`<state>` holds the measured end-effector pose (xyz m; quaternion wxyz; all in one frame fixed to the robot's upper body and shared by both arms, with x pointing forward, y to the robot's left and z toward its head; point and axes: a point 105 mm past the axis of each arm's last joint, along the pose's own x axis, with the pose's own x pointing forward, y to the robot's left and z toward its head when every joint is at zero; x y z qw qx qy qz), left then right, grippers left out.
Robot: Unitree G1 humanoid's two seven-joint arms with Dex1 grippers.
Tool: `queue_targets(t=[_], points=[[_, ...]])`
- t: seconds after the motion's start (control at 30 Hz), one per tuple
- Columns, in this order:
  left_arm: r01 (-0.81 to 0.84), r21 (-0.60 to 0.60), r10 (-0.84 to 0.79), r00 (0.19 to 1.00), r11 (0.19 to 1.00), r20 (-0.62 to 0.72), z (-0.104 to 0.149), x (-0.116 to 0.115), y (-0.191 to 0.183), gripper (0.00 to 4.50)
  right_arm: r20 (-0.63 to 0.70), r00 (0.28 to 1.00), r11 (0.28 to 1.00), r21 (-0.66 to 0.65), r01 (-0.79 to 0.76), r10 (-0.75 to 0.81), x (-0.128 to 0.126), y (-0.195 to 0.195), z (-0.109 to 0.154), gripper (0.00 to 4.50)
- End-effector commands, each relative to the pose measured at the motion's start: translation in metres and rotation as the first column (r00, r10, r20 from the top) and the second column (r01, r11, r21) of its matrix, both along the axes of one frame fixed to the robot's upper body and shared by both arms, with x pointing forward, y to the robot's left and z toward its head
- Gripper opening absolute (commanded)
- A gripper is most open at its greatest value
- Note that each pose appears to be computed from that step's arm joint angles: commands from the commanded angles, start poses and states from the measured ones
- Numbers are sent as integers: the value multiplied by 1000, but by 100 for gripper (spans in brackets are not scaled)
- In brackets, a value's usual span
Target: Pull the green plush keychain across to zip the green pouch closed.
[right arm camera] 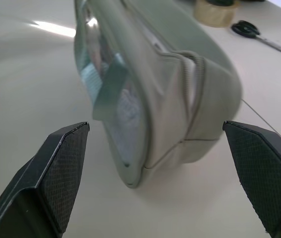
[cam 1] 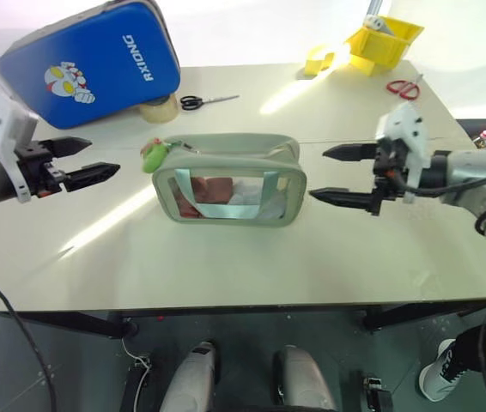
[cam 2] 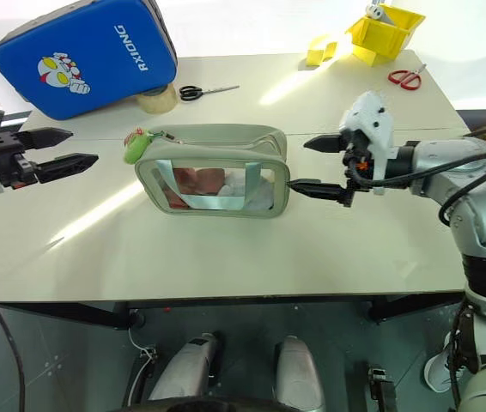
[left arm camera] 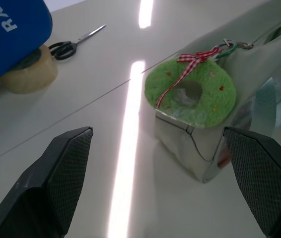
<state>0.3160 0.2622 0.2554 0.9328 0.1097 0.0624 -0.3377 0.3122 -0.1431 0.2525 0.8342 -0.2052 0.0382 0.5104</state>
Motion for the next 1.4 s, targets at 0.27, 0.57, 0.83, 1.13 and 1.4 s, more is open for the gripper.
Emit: queue_targets(t=[0.27,0.57,0.83,1.13,1.4], points=[[223,160,-238,968,962,80,2,-6,-56,445,112,981,986,-68,-153,159,17,47,16,450],[195,147,-210,973,970,97,2,-6,-57,445,78,980,978,-117,-174,184,32,52,-2,450],[168,149,-181,981,974,73,-15,-11,-55,450,79,975,975,-93,-200,207,28,57,0,70],[158,117,-166,984,981,62,-18,-8,-53,450,104,965,968,-103,-230,240,22,61,2,4],[14,-122,-10,1000,992,28,-13,8,-23,450,127,964,968,-124,-217,233,20,58,0,4]])
